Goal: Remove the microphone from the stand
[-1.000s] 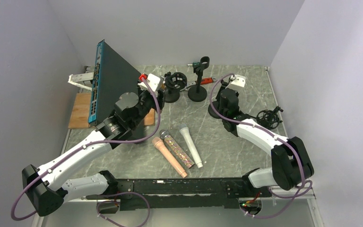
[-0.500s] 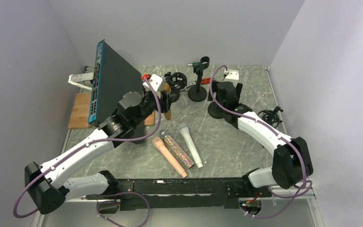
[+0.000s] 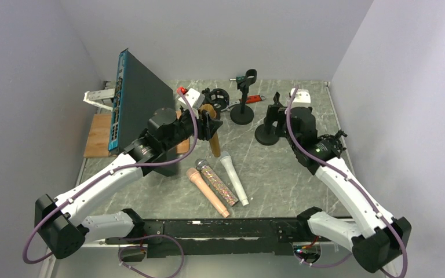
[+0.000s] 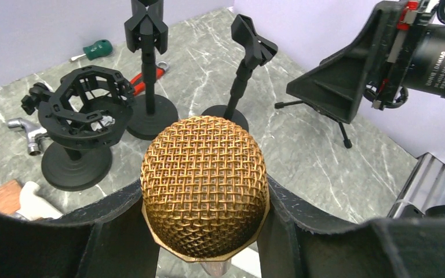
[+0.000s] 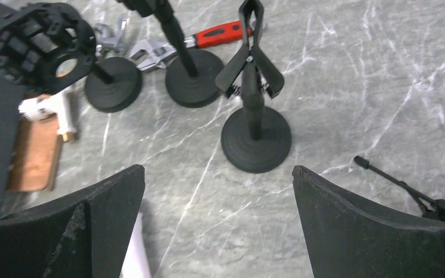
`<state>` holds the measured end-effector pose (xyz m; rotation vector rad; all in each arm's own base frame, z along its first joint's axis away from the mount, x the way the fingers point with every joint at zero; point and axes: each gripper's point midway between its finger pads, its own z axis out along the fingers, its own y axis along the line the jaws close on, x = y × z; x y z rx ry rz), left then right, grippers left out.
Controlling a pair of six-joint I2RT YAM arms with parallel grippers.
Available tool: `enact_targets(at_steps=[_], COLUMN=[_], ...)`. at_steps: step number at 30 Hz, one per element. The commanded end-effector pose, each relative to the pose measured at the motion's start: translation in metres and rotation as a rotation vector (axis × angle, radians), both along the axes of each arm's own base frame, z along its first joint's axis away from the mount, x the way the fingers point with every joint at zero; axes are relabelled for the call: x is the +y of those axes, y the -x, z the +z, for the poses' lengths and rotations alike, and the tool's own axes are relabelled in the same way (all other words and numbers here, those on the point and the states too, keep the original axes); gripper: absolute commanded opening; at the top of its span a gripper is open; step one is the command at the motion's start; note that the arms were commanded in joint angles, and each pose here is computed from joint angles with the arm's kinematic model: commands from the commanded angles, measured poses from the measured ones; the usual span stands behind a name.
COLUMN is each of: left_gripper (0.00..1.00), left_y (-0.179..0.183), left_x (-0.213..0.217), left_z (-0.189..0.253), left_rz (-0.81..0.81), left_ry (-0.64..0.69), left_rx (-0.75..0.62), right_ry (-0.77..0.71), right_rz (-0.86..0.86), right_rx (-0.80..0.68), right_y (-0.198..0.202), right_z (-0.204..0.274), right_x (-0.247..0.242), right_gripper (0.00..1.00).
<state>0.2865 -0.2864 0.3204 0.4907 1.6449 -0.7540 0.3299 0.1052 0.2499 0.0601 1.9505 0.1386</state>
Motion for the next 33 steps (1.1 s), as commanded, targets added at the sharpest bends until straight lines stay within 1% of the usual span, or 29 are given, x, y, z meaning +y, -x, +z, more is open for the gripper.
enact_targets(at_steps=[1,4,7,9,10,13,16,18,23,25,27,30,31,32,33], left_gripper=[0.00,0.00,0.00,0.00,0.00,0.00,0.00,0.00,0.00,0.00,0.00,0.00,0.00,0.00,0.00], left_y=[0.007,0.009,0.012,0.014,0.015,0.015,0.014,0.014,0.014,0.015,0.016,0.016,0.016,0.017,0.018], left_x=[-0.010,-0.015,-0.019,-0.022,-0.023,-0.024,-0.023,-0.023,-0.022,-0.022,-0.023,-0.025,-0.025,-0.026,-0.027], left_z=[0.038,0.036,0.036,0.036,0.036,0.035,0.034,0.035,0.037,0.037,0.037,0.036,0.036,0.037,0.037], left_rz=[-0.071,-0.099,-0.126,-0.146,-0.154,-0.156,-0.152,-0.151,-0.153,-0.153,-0.161,-0.167,-0.171,-0.179,-0.185], left_ry=[0.104,0.120,0.133,0.137,0.135,0.128,0.122,0.120,0.119,0.120,0.121,0.128,0.131,0.137,0.142], left_rx=[-0.034,-0.014,-0.002,0.003,0.005,0.009,0.005,0.004,-0.003,-0.002,0.000,0.004,0.004,0.006,0.012], right_ry=[-0.116,-0.224,-0.273,-0.282,-0.280,-0.267,-0.230,-0.205,-0.195,-0.203,-0.203,-0.185,-0.180,-0.178,-0.181], right_rz=[0.159,0.415,0.697,0.796,0.814,0.780,0.747,0.740,0.720,0.707,0.700,0.683,0.677,0.669,0.667], right_rx=[-0.005,-0.080,-0.161,-0.231,-0.263,-0.338,-0.357,-0.362,-0.419,-0.434,-0.437,-0.412,-0.405,-0.400,-0.398], right_y=[0.025,0.048,0.080,0.096,0.101,0.096,0.087,0.085,0.092,0.092,0.092,0.090,0.089,0.088,0.088], right_z=[0.012,0.026,0.034,0.038,0.039,0.040,0.037,0.033,0.034,0.036,0.037,0.033,0.032,0.031,0.031], right_x=[0.029,0.082,0.144,0.175,0.186,0.203,0.214,0.221,0.222,0.218,0.216,0.214,0.213,0.212,0.211], right_gripper=[1.00,1.00,1.00,0.99,0.98,0.92,0.79,0.73,0.65,0.56,0.37,0.14,0.05,0.00,0.00])
